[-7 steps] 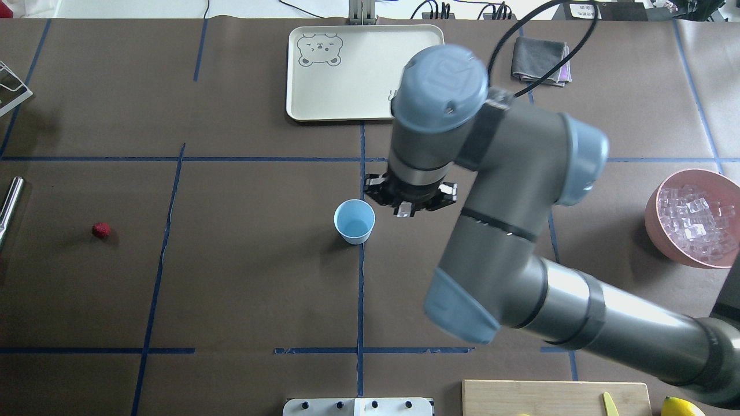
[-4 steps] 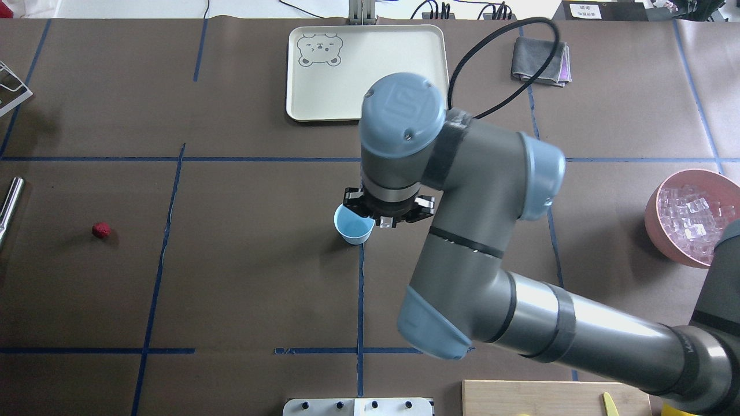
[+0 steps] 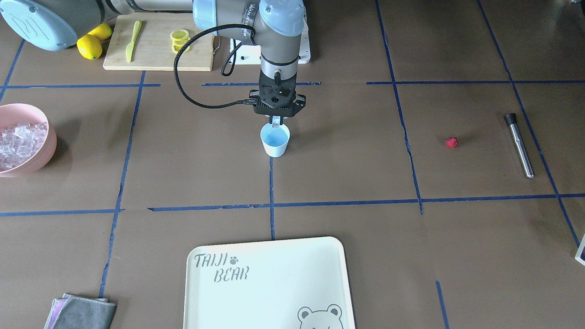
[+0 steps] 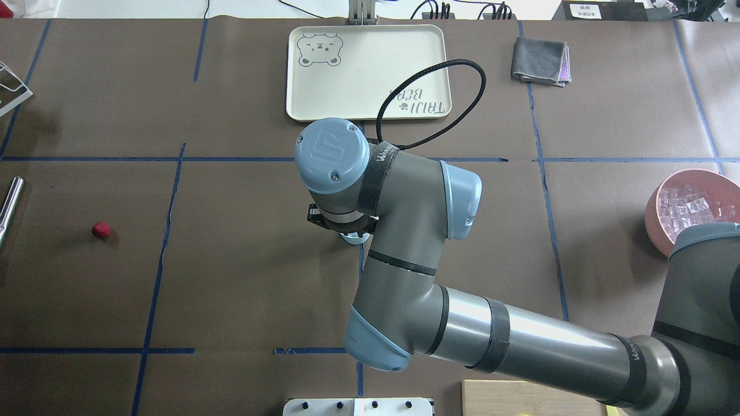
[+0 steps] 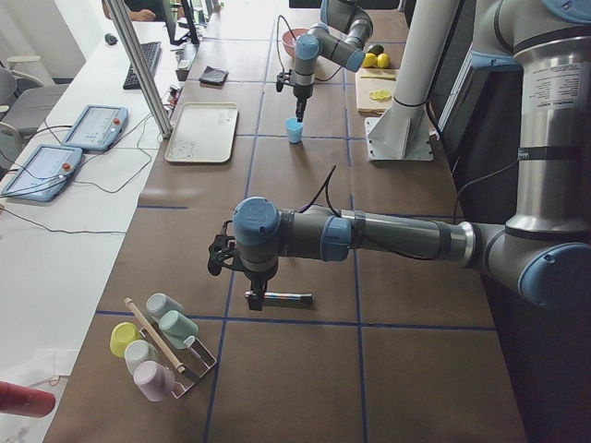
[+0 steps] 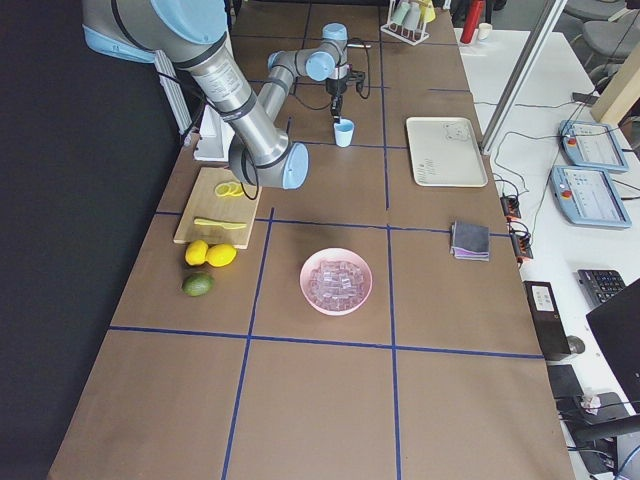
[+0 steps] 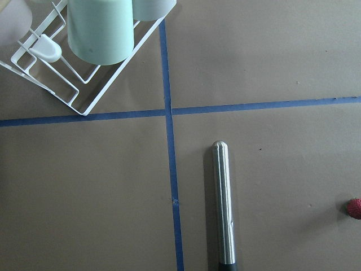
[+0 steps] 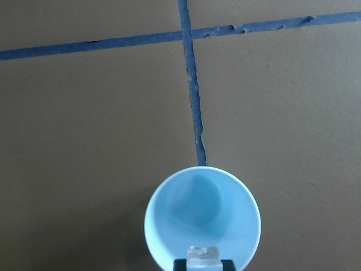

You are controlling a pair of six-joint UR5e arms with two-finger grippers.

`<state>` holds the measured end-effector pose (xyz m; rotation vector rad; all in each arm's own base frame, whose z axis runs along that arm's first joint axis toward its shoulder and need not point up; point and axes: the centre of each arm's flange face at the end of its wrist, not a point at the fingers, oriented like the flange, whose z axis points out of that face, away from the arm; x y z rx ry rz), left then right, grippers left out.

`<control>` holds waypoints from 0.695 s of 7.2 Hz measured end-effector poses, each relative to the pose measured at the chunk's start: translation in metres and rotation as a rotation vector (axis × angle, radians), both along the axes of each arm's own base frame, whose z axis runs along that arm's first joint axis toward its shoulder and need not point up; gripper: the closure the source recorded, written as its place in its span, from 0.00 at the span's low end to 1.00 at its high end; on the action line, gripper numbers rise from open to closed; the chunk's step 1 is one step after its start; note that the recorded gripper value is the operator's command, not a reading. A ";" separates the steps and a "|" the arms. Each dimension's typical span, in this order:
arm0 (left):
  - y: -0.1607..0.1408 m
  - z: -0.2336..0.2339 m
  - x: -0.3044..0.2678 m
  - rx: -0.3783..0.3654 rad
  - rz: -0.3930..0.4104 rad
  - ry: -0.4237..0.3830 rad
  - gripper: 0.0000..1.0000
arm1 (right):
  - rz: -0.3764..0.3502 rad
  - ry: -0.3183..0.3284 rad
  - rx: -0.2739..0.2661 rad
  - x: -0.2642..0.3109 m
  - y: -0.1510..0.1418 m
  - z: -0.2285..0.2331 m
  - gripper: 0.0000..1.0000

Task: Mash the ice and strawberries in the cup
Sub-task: 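Lower the right gripper into the cup and release the ice cube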

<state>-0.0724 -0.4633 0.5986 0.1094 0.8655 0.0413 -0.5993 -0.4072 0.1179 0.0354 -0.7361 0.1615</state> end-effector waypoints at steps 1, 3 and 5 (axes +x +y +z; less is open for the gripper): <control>0.000 0.000 0.000 0.000 0.000 0.000 0.00 | 0.004 0.001 0.005 -0.002 -0.002 0.001 0.92; 0.000 -0.001 0.000 0.002 0.000 0.000 0.00 | 0.007 0.001 0.008 -0.002 -0.003 0.002 0.62; 0.000 -0.002 0.000 0.004 0.000 0.000 0.00 | 0.011 0.002 0.007 -0.001 -0.005 0.003 0.40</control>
